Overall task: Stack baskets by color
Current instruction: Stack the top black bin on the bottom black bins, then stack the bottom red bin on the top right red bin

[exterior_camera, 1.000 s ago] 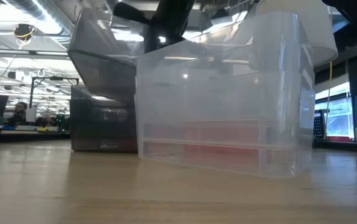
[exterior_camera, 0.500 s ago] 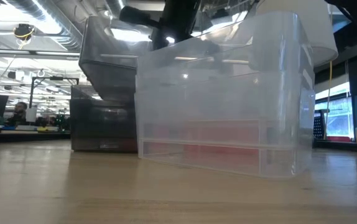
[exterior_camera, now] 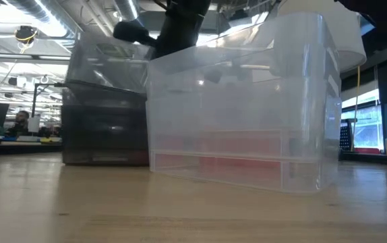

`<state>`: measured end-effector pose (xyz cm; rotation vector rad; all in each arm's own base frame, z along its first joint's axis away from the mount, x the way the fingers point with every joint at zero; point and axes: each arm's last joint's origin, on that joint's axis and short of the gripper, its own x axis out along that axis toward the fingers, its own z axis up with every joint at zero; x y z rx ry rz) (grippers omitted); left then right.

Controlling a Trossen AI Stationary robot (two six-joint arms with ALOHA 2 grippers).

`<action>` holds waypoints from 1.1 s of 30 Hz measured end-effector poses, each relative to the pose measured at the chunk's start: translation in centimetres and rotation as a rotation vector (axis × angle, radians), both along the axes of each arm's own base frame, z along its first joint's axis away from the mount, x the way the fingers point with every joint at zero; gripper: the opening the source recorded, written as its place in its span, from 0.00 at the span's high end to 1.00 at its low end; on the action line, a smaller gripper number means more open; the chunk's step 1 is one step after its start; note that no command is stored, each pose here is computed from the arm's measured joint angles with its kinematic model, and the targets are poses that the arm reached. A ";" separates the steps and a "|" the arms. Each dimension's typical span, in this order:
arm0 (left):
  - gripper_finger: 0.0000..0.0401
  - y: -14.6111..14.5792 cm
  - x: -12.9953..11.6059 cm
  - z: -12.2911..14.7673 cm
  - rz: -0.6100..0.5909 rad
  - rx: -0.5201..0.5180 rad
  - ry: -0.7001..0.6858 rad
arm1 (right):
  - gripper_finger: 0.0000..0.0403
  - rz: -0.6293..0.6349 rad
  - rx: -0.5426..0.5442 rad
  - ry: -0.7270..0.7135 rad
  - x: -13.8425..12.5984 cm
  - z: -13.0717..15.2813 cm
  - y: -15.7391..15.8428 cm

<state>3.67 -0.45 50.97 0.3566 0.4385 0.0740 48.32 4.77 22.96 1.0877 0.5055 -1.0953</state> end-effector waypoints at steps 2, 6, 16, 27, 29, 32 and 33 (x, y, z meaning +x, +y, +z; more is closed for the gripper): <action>0.67 0.0 0.0 0.0 -0.006 0.012 0.002 | 1.00 0.013 0.012 0.010 0.1 -0.4 0.1; 0.67 0.0 0.0 0.0 -0.007 0.015 0.002 | 0.95 0.014 0.010 0.022 0.1 -0.5 0.0; 0.67 0.0 0.0 0.0 -0.009 0.015 0.003 | 0.86 0.054 0.035 0.074 0.1 -0.7 -1.6; 0.67 0.2 -0.2 0.0 -0.006 0.002 -0.004 | 0.86 0.236 -0.051 0.078 -0.2 3.9 -2.4; 0.67 0.3 -0.4 0.0 -0.005 0.000 -0.007 | 0.86 0.304 -0.104 0.119 -0.6 5.4 -2.2; 0.67 0.5 -0.6 0.0 0.002 -0.025 -0.016 | 0.86 0.415 -0.183 0.175 -1.4 7.9 -1.9; 0.67 0.5 -0.7 0.0 0.006 -0.034 -0.019 | 0.86 0.449 -0.203 0.181 -1.7 8.5 -1.9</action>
